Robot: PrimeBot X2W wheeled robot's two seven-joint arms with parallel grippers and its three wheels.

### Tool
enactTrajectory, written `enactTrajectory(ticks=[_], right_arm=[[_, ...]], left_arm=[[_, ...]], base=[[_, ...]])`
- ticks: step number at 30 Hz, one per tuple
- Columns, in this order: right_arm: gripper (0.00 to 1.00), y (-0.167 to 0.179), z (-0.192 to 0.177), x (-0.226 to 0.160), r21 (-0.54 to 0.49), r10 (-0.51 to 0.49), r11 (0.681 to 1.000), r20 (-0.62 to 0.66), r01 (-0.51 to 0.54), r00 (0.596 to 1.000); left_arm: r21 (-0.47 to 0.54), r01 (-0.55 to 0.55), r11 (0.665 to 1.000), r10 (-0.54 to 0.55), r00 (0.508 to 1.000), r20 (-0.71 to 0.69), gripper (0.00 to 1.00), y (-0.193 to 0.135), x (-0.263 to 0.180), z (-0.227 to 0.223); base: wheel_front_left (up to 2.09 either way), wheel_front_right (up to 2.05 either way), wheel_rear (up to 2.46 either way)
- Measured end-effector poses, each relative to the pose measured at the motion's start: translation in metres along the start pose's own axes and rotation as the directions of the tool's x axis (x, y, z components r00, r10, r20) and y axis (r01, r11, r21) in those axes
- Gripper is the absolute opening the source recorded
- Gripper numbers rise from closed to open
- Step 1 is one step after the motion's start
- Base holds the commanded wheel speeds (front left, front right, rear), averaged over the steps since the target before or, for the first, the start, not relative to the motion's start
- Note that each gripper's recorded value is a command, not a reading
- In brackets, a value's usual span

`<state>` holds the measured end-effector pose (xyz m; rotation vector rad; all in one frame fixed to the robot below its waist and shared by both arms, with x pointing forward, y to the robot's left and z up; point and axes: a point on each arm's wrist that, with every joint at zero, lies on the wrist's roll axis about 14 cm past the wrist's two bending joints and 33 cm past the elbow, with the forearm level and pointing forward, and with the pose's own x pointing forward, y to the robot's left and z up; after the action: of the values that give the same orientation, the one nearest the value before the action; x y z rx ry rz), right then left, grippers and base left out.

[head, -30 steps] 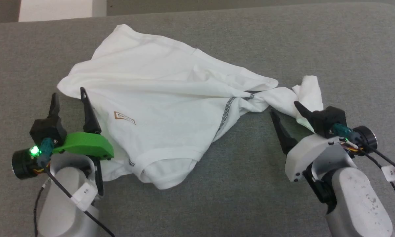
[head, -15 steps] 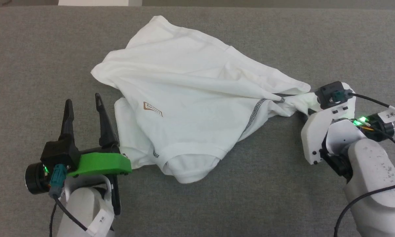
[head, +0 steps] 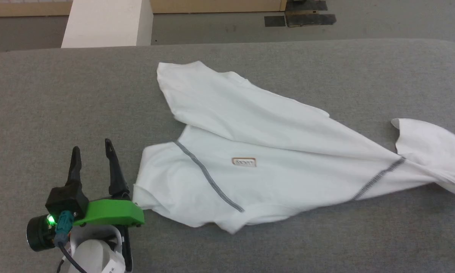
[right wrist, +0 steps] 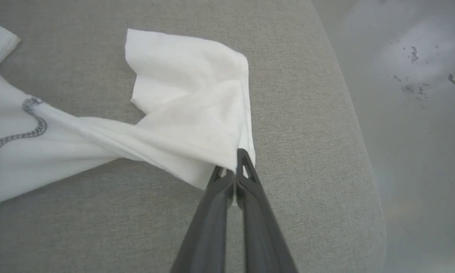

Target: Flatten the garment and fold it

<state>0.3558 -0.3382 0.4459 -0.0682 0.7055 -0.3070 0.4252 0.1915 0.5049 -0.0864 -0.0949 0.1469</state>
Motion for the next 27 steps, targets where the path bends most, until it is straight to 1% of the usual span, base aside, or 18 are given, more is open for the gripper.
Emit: enactTrajectory(ticks=[3, 5, 7, 8, 9, 10, 14, 17, 20, 23, 25, 27], right_arm=[[0.0, -0.039, -0.013, -0.012, 0.058, -0.102, 0.993, -0.019, 0.103, 0.995], [0.0, -0.05, -0.024, -0.013, 0.083, -0.132, 0.987, -0.04, 0.134, 0.991], [0.0, -0.055, -0.034, -0.012, 0.1, -0.144, 0.984, -0.051, 0.148, 0.988], [0.05, -0.053, -0.039, -0.01, 0.108, -0.141, 0.983, -0.055, 0.146, 0.989], [0.48, -0.05, -0.041, -0.008, 0.114, -0.134, 0.984, -0.049, 0.139, 0.99], [1.0, -0.046, -0.041, -0.006, 0.119, -0.126, 0.984, -0.038, 0.129, 0.991], [1.0, -0.023, -0.031, -0.002, 0.143, -0.081, 0.987, 0.057, 0.072, 0.995], [1.0, -0.003, -0.013, -0.005, 0.154, -0.039, 0.988, 0.165, 0.013, 0.985], [1.0, 0.018, 0.011, -0.016, 0.139, 0.008, 0.989, 0.309, -0.053, 0.951], [1.0, 0.036, 0.026, -0.029, 0.118, 0.05, 0.987, 0.413, -0.108, 0.909], [1.0, 0.048, 0.03, -0.035, 0.103, 0.083, 0.984, 0.45, -0.144, 0.889], [1.0, 0.065, 0.034, -0.041, 0.083, 0.128, 0.978, 0.488, -0.193, 0.863]], left_arm=[[-0.004, 0.037, 0.999, -0.037, 0.999, -0.014, 1.0, -0.01, -0.002, -0.004], [-0.002, 0.057, 0.998, -0.058, 0.998, -0.025, 1.0, -0.015, -0.003, -0.007], [-0.003, 0.079, 0.997, -0.079, 0.996, -0.05, 1.0, -0.02, -0.005, -0.015], [-0.002, 0.089, 0.996, -0.089, 0.994, -0.07, 1.0, -0.022, -0.007, -0.021], [-0.002, 0.1, 0.995, -0.1, 0.991, -0.091, 1.0, -0.023, -0.009, -0.027], [-0.001, 0.105, 0.994, -0.105, 0.989, -0.108, 1.0, -0.024, -0.011, -0.031], [-0.004, 0.148, 0.989, -0.145, 0.963, -0.227, 1.0, -0.031, -0.019, -0.055], [-0.013, 0.18, 0.984, -0.175, 0.935, -0.309, 1.0, -0.038, -0.027, -0.067], [-0.005, 0.18, 0.984, -0.167, 0.902, -0.398, 1.0, -0.037, -0.034, -0.079], [-0.007, 0.182, 0.983, -0.164, 0.869, -0.467, 1.0, -0.037, -0.038, -0.089], [-0.003, 0.195, 0.981, -0.166, 0.829, -0.533, 1.0, -0.037, -0.044, -0.099], [-0.015, 0.215, 0.976, -0.179, 0.77, -0.612, 1.0, -0.039, -0.052, -0.113]], base=[[0.0, 0.0, 0.0], [0.0, 0.0, 0.0], [0.0, 0.0, 0.0], [0.0, 0.0, 0.0], [0.0, 0.0, 0.0], [0.0, 0.0, 0.0], [0.0, 0.0, 0.0], [0.0, 0.0, 0.0], [0.0, 0.0, 0.0], [0.0, 0.0, 0.0], [0.0, 0.0, 0.0], [0.0, 0.0, 0.0]])
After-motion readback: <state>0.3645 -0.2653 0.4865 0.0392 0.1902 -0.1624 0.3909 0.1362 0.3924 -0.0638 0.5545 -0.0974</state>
